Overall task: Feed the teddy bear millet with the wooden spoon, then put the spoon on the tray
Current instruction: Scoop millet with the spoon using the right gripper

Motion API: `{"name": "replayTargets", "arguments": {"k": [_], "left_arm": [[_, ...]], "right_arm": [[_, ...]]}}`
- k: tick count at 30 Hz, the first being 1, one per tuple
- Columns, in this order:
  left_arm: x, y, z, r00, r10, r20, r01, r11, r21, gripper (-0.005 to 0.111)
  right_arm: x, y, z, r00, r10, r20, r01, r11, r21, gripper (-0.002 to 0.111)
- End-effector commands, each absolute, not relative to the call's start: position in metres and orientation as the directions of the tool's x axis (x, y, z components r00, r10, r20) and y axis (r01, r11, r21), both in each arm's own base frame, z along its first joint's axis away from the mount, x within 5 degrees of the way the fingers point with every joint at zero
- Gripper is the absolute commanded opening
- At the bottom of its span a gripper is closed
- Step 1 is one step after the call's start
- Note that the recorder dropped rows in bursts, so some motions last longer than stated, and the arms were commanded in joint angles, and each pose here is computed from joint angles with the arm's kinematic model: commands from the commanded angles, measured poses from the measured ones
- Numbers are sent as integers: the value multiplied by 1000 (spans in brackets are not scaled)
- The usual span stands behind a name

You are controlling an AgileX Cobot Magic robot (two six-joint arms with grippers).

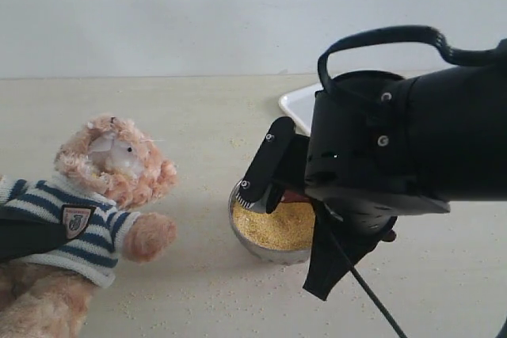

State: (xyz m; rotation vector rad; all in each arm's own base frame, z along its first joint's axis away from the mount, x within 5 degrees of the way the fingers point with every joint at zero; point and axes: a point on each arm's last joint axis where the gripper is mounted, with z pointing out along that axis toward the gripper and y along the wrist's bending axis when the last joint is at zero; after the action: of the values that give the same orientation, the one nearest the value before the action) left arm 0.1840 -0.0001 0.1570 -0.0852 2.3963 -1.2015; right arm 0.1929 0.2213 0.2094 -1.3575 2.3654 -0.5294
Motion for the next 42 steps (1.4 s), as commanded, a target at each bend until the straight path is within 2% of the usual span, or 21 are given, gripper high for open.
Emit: {"name": "replayTargets", "arguments": {"k": [1,8,15,19,24,31,33,35,42], "left_arm": [[185,-1,159,-889,-266,-374,152,599,-786,5],[185,-1,159,-889,-266,-374,152,599,-786,5],[185,-1,159,-889,-266,-374,152,599,-786,5],[185,-1,159,-889,-266,-374,152,599,-786,5],[185,-1,159,-889,-266,-374,152,599,-786,5],[185,-1,159,-889,-266,-374,152,599,-786,5],[185,-1,159,-889,-266,-374,152,599,-786,5],[185,-1,159,-889,-266,-374,152,599,-786,5],[185,-1,159,-889,-266,-374,152,599,-786,5]], "right_arm": [[196,219,211,-533,-828,-175,-736,556,-387,0],[200,214,221,-595,-757,-272,-716,652,-250,0],[196,205,231,-676,-679,-288,-694,717,-62,0],[193,199,242,-673,-673,-306,-696,716,-44,0],[192,189,243,-748,-620,-237,-647,761,51,0],[200,177,256,-806,-504,-311,-558,821,118,0],[195,179,260,-804,-504,-315,-572,801,177,0],[191,182,260,-796,-509,-326,-588,777,223,0],[186,173,248,-814,-501,-294,-567,795,217,0]]}}
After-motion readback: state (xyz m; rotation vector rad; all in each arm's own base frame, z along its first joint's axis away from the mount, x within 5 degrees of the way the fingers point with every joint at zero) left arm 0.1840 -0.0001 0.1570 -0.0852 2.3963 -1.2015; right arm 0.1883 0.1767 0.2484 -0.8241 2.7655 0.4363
